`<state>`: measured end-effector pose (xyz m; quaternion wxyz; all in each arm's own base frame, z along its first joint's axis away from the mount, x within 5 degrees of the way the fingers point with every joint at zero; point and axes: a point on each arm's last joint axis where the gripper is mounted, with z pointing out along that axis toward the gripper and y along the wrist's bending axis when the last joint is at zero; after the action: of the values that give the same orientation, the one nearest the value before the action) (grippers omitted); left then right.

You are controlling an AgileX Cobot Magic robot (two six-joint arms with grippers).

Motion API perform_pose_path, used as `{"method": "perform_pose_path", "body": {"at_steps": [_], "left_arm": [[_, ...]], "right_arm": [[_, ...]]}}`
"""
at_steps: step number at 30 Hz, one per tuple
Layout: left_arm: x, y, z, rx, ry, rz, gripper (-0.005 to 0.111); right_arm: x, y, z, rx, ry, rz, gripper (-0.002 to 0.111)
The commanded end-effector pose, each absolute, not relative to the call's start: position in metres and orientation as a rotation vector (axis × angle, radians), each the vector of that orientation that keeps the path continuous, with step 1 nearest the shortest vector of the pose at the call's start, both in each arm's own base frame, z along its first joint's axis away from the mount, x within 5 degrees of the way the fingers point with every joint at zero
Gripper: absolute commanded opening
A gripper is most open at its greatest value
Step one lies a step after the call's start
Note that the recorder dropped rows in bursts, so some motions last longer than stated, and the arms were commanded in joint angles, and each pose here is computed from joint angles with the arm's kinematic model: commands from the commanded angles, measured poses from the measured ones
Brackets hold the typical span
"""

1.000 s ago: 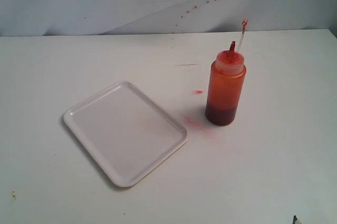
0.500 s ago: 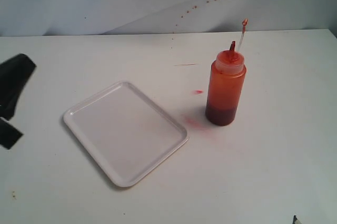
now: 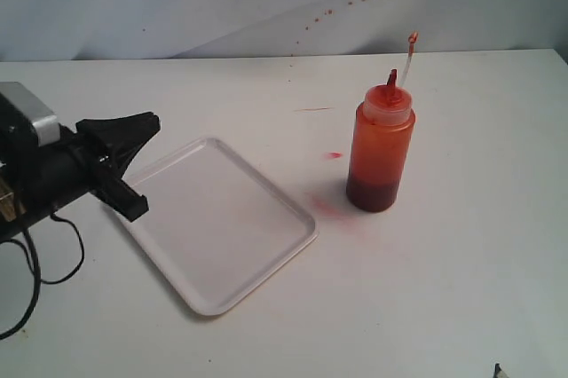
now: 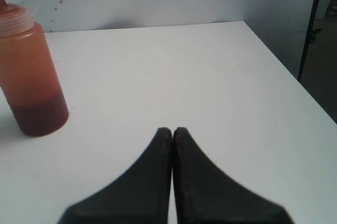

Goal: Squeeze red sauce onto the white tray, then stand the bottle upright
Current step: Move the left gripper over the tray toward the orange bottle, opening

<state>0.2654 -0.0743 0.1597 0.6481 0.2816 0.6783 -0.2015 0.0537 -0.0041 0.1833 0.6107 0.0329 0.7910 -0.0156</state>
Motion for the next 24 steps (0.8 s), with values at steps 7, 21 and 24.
{"method": "perform_pose_path", "body": {"at_steps": [7,21,24], "left_arm": [[0.328,-0.101,0.160,0.957,1.378,-0.656,0.000],[0.381,-0.149,0.087,1.046,1.537,-1.050,0.000],[0.382,-0.158,0.082,0.973,1.546,-1.057,0.001]], "right_arm": [[0.053,-0.004,0.182,0.075,1.824,-0.032,0.000],[0.053,-0.004,0.182,0.075,1.824,-0.032,0.000],[0.053,-0.004,0.182,0.075,1.824,-0.032,0.000]]}}
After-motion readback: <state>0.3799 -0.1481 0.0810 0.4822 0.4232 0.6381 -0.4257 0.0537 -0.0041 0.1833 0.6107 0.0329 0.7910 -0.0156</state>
